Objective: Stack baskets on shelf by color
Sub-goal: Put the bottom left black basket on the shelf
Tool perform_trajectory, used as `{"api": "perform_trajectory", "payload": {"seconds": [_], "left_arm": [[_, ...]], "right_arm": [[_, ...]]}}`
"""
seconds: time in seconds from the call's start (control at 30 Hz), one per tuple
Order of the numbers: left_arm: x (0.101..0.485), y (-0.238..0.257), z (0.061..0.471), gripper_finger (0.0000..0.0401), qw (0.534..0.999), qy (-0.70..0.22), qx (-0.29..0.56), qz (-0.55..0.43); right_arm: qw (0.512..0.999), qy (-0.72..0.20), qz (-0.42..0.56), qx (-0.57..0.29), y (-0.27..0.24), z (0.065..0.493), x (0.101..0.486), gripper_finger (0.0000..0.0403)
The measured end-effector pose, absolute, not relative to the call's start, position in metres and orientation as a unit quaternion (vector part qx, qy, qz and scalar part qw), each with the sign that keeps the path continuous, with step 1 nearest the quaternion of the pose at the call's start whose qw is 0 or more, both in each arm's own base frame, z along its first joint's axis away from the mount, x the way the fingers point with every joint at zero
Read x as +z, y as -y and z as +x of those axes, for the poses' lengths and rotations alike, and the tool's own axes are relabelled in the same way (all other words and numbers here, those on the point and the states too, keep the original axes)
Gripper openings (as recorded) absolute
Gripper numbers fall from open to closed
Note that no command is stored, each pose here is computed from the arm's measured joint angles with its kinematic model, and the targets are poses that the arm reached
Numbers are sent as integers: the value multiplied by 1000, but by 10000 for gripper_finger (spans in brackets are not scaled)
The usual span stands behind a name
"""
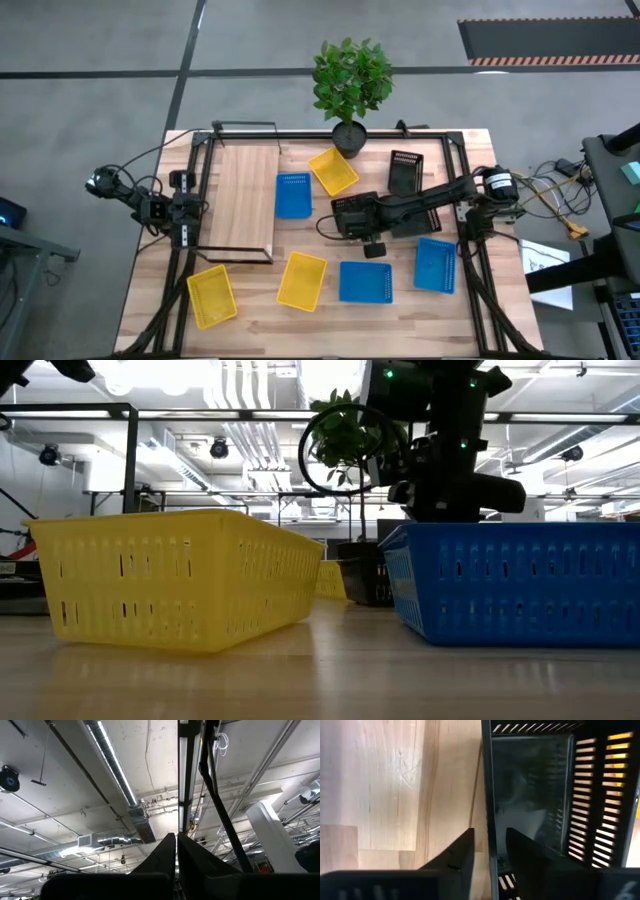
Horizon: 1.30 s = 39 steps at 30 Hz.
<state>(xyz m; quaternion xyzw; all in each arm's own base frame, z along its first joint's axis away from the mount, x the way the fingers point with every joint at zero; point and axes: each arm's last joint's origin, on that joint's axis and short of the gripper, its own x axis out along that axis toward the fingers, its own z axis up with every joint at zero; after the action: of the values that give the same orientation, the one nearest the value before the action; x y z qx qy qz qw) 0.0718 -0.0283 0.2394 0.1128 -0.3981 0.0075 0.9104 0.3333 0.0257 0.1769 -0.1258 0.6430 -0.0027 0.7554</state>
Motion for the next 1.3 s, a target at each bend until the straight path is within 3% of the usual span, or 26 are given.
{"api": "perform_trajectory", "payload": {"seconds": [0.2,0.37,0.6,0.97,1.3], "left_arm": [[239,28,72,2,910,398,7,113],[239,28,72,2,910,398,7,113],[239,28,72,2,910,398,7,113],[254,19,54,2,869,489,52,59],[253,18,54,2,869,492,38,28]], "right_arm": [[759,-639,-122,12,-27,335,179,16],[760,-638,-122,14,-27,339,190,14],[766,-635,-101,-6,-28,349,240,13],[869,-475,-118,-74,-15,398,313,13],[892,-419,-138,-96,11,479,311,13]]}}
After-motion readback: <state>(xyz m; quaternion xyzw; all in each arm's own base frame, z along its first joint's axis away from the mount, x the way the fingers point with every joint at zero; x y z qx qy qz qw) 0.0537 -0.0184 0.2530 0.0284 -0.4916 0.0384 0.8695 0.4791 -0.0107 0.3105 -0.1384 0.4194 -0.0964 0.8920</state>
